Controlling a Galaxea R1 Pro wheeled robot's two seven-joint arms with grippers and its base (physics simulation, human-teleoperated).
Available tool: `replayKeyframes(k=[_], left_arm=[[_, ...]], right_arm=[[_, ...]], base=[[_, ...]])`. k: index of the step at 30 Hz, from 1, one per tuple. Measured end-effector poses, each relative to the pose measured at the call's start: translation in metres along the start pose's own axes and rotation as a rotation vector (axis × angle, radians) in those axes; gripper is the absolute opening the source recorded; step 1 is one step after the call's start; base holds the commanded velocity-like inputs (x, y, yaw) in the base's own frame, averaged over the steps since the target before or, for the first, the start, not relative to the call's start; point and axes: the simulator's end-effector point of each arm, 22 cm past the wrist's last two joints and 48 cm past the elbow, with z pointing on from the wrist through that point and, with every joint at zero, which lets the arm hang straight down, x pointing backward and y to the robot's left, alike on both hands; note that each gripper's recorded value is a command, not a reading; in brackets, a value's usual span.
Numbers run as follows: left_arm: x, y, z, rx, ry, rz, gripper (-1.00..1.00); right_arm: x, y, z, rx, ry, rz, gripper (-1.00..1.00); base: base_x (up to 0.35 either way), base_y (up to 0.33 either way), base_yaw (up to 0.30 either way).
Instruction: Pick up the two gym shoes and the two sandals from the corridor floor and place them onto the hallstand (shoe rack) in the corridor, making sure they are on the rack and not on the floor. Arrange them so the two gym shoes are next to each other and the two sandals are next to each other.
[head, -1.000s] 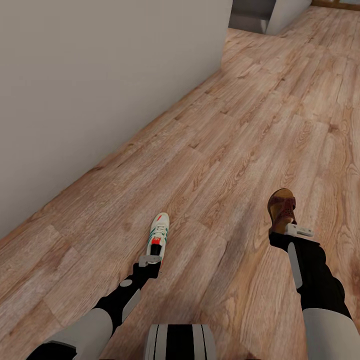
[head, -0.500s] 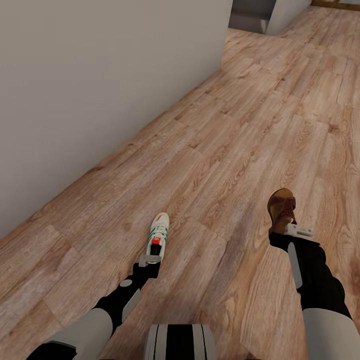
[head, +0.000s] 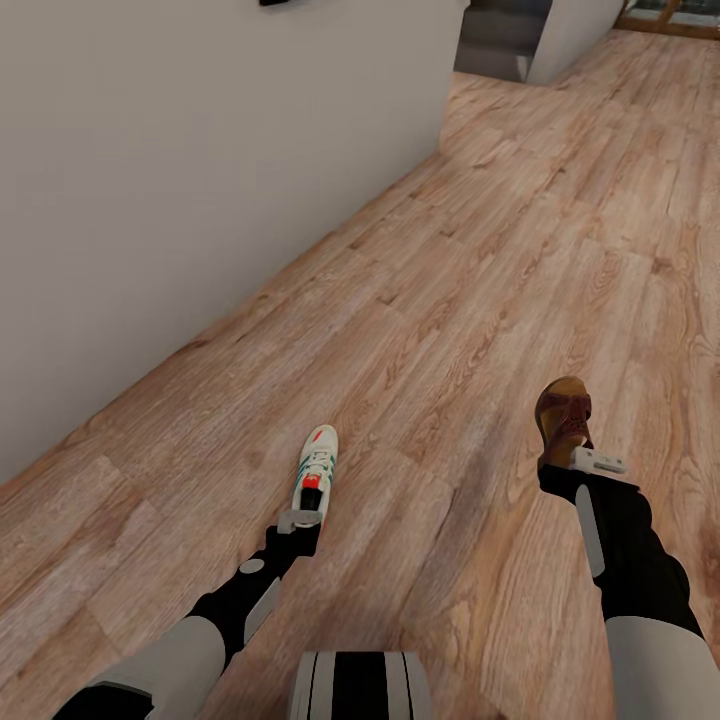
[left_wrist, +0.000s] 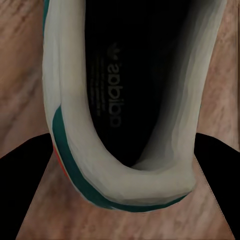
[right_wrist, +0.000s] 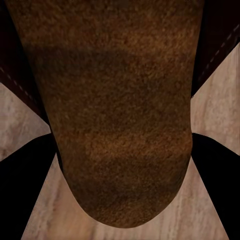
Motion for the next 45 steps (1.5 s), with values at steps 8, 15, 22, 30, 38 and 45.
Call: replayKeyframes(k=[8, 15, 22, 30, 38, 45], left_arm=[[-0.021, -0.001, -0.007, -0.001, -0.032, 0.007, -1.0], [-0.08, -0.011, -0.013, 0.018, -0.048, 0.013, -1.0], [-0.161, -0.026, -0.029, 0.047, -0.113, 0.02, -1.0], [-0.215, -0.039, -0.057, 0.065, -0.174, 0.033, -1.0], [-0.23, -0.043, -0.071, 0.069, -0.199, 0.035, -1.0], [-0.236, -0.05, -0.082, 0.077, -0.186, 0.041, -1.0]], right_arm=[[-0.015, 0.0, -0.014, -0.007, -0.031, 0.009, -1.0], [-0.027, -0.002, -0.025, -0.008, -0.055, 0.014, -1.0], [-0.027, -0.003, -0.025, -0.006, -0.055, 0.013, -1.0], [-0.043, -0.004, -0.04, -0.014, -0.089, 0.024, -1.0], [-0.058, -0.001, -0.055, -0.028, -0.122, 0.027, -1.0], [-0.069, -0.001, -0.068, -0.036, -0.148, 0.032, -1.0]], base=[[0.0, 0.0, 0.0], [0.0, 0.0, 0.0], [0.0, 0.0, 0.0], [0.0, 0.0, 0.0], [0.0, 0.0, 0.0], [0.0, 0.0, 0.0]])
